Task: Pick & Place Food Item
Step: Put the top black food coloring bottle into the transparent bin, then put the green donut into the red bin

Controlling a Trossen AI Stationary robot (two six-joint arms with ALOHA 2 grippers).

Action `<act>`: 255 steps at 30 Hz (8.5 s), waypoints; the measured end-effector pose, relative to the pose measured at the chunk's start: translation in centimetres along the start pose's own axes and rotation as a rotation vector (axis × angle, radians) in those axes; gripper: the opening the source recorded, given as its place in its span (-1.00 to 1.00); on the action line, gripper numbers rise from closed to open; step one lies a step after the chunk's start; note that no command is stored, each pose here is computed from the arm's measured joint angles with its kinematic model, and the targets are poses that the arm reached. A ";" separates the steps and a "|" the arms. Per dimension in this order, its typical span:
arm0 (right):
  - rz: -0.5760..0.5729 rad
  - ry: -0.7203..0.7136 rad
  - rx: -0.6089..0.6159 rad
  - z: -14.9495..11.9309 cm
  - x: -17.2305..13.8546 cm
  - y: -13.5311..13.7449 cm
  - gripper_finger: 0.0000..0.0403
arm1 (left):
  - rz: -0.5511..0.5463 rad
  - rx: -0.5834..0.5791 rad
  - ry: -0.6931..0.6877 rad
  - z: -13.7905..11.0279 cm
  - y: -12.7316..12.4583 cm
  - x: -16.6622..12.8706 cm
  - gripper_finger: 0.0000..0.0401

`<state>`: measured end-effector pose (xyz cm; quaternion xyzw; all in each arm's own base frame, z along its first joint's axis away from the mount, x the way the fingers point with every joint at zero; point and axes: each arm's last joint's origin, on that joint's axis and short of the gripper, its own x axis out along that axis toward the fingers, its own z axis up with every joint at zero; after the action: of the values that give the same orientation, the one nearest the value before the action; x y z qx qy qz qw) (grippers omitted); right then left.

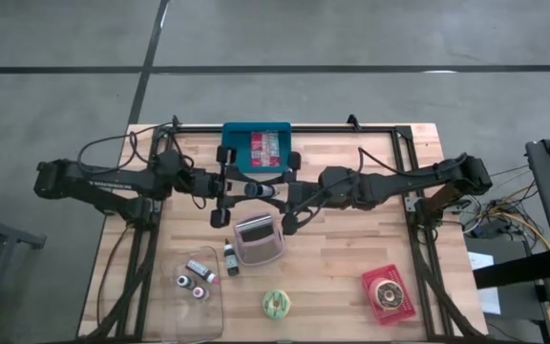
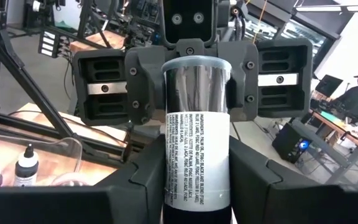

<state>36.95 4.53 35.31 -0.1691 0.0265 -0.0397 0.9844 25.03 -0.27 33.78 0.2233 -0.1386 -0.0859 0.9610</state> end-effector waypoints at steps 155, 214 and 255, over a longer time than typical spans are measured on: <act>-0.013 0.581 0.139 -6.9 -4.1 2.4 -0.16 | -0.606 -0.568 1.641 -6.9 -17.4 -5.4 -0.40; -0.310 0.541 -0.059 -5.0 -6.0 4.6 -0.16 | -0.375 -0.188 1.035 2.1 -15.5 -2.9 0.03; 0.196 0.516 0.333 -6.3 -7.0 15.8 -0.16 | -0.149 0.011 0.818 1.5 -17.7 0.9 0.03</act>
<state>30.63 17.89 24.39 0.0132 0.2844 0.0098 0.9586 23.61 -16.80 27.28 0.2537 0.2709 -0.0587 0.9267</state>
